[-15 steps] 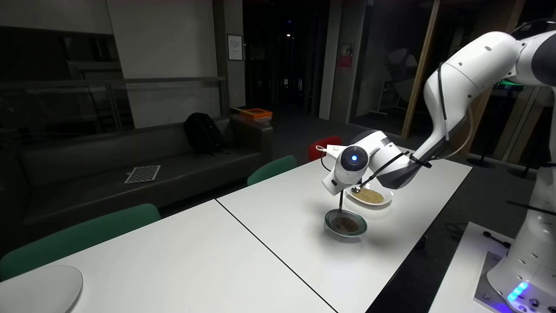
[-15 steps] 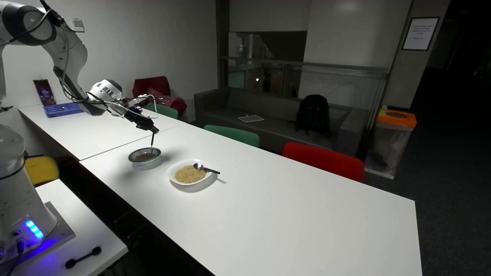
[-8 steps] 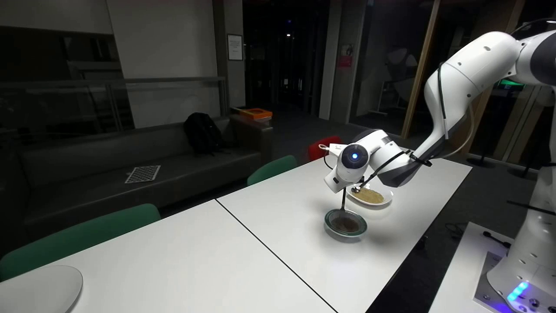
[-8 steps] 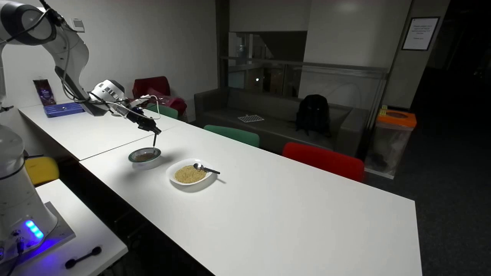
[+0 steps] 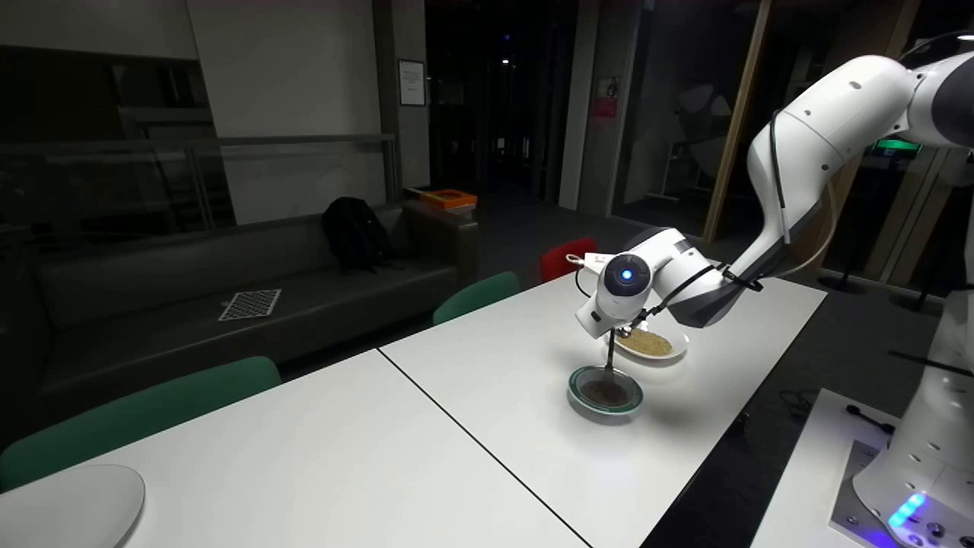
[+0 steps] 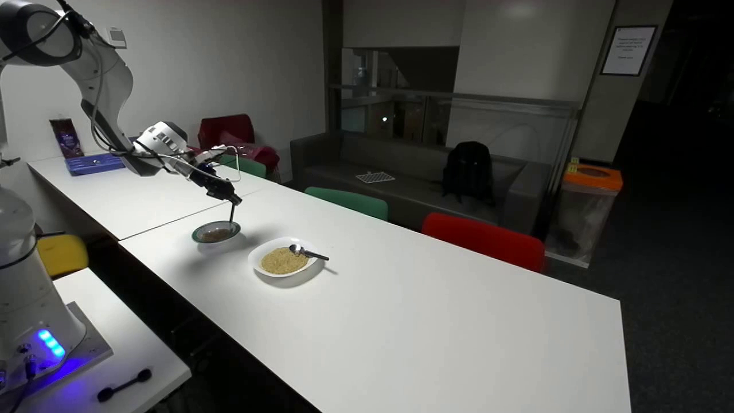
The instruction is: Use the fork to stir the bowl
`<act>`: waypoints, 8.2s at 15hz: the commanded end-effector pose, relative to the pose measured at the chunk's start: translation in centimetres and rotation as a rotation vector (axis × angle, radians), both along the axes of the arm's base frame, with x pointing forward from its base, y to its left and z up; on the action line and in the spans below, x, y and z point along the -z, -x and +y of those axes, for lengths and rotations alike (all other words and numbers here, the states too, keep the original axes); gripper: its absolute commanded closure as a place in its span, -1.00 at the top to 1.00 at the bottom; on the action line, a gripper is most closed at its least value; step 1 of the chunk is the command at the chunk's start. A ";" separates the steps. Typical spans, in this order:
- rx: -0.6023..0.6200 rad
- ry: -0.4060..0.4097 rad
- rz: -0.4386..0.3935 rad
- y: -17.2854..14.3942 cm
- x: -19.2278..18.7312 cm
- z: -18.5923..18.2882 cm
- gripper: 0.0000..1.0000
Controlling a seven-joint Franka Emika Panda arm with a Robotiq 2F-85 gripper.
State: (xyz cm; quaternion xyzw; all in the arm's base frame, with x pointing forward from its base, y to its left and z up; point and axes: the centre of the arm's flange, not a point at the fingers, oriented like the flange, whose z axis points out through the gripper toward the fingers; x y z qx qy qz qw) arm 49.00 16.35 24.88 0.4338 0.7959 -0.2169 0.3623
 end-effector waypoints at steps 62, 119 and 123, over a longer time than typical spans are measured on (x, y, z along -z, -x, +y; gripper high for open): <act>0.160 -0.320 0.102 -0.3 -5.0 -3.6 -0.94; 0.132 -0.427 0.153 -0.2 -2.5 -3.7 1.00; 0.139 -0.530 0.090 1.0 -6.9 -3.7 1.00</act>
